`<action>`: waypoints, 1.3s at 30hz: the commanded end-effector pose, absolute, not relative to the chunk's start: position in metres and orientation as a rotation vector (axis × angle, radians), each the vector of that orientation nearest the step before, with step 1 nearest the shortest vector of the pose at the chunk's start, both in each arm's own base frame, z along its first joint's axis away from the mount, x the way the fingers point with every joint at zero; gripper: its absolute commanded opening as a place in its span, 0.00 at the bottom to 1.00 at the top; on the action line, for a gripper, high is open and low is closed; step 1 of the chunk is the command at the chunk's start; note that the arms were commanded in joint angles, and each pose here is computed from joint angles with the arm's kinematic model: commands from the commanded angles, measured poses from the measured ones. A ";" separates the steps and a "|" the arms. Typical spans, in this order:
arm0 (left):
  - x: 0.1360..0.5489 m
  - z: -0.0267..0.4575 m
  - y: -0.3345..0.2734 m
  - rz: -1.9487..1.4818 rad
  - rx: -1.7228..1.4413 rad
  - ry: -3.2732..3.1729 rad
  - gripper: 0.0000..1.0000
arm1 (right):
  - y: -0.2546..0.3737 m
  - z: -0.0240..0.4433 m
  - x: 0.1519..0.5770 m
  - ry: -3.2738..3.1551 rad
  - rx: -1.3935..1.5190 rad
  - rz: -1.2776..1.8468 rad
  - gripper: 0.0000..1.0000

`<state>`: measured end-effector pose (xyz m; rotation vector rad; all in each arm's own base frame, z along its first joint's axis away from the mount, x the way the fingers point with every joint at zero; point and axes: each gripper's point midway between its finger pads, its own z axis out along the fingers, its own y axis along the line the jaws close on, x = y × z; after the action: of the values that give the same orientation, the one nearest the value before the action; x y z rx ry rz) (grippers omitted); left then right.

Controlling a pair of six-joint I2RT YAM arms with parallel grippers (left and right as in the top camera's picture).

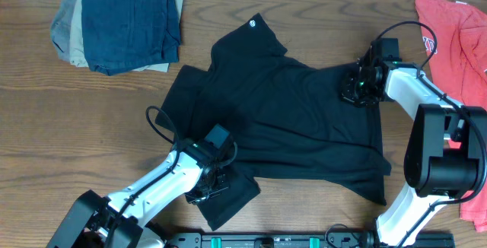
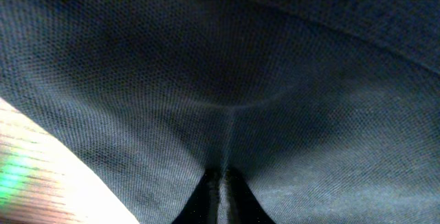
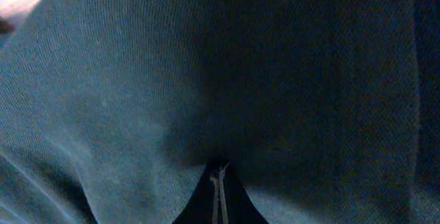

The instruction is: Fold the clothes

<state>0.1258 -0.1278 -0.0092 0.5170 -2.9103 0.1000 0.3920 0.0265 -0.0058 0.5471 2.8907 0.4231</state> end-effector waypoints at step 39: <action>0.182 0.088 -0.116 0.262 0.439 -3.371 0.07 | -0.055 0.146 0.432 2.811 0.615 0.451 0.01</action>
<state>0.1627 -0.1099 0.0724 0.6056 -3.2528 0.2232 0.4316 -0.0767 0.1160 0.7473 2.8380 0.3699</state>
